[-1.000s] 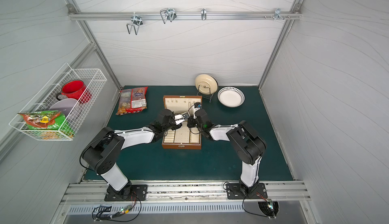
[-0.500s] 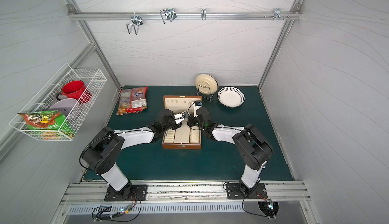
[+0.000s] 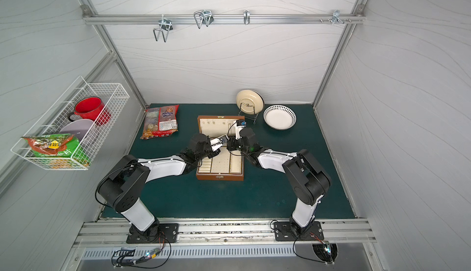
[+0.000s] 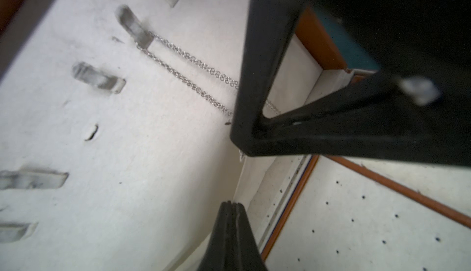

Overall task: Put jewelry chain into jewelry box
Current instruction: Adjust the necklace in the storage slot, then close the fastener on the jewelry box.

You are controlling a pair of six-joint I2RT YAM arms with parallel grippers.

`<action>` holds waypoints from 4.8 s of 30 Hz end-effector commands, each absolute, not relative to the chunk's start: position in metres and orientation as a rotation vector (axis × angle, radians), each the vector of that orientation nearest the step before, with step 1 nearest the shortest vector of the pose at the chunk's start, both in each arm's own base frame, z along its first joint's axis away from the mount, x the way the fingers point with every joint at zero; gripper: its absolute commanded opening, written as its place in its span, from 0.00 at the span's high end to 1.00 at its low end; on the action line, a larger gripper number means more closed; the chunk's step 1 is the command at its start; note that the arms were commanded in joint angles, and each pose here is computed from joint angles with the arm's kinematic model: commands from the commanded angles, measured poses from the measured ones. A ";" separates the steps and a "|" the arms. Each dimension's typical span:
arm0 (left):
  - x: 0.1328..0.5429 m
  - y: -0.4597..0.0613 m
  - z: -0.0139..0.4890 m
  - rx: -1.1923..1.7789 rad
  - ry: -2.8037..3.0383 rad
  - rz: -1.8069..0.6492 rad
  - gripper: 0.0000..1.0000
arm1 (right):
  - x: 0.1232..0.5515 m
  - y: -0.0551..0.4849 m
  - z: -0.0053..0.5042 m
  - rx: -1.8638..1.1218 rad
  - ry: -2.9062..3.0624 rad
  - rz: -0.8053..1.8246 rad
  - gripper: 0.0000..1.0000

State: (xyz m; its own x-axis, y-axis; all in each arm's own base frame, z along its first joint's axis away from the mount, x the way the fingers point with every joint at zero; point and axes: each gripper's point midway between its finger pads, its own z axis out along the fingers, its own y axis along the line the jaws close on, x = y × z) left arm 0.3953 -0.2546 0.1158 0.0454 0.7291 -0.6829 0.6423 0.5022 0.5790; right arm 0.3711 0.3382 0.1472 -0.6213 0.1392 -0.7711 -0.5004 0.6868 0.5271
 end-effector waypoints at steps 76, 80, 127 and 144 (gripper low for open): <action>0.384 -0.245 0.223 0.812 1.746 -0.029 0.00 | 0.334 0.238 0.214 -0.416 1.995 0.641 0.01; 0.375 -0.234 0.233 0.714 1.804 -0.076 0.00 | 0.345 0.244 0.226 -0.551 1.933 0.544 0.01; 0.326 -0.205 0.224 0.620 1.856 -0.224 0.00 | 0.421 0.331 0.222 -1.523 1.597 0.244 0.23; 0.324 -0.205 0.223 0.616 1.858 -0.231 0.00 | 0.434 0.339 0.205 -1.569 1.590 0.151 0.39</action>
State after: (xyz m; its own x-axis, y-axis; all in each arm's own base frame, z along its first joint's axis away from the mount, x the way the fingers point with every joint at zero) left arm 0.3233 -0.2036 0.2076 -0.2918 0.3392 -0.8943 0.5207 0.8407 0.1490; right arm 0.4369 0.3341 0.2197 0.1848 -0.7327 -0.6550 -0.8437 0.2235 -0.4881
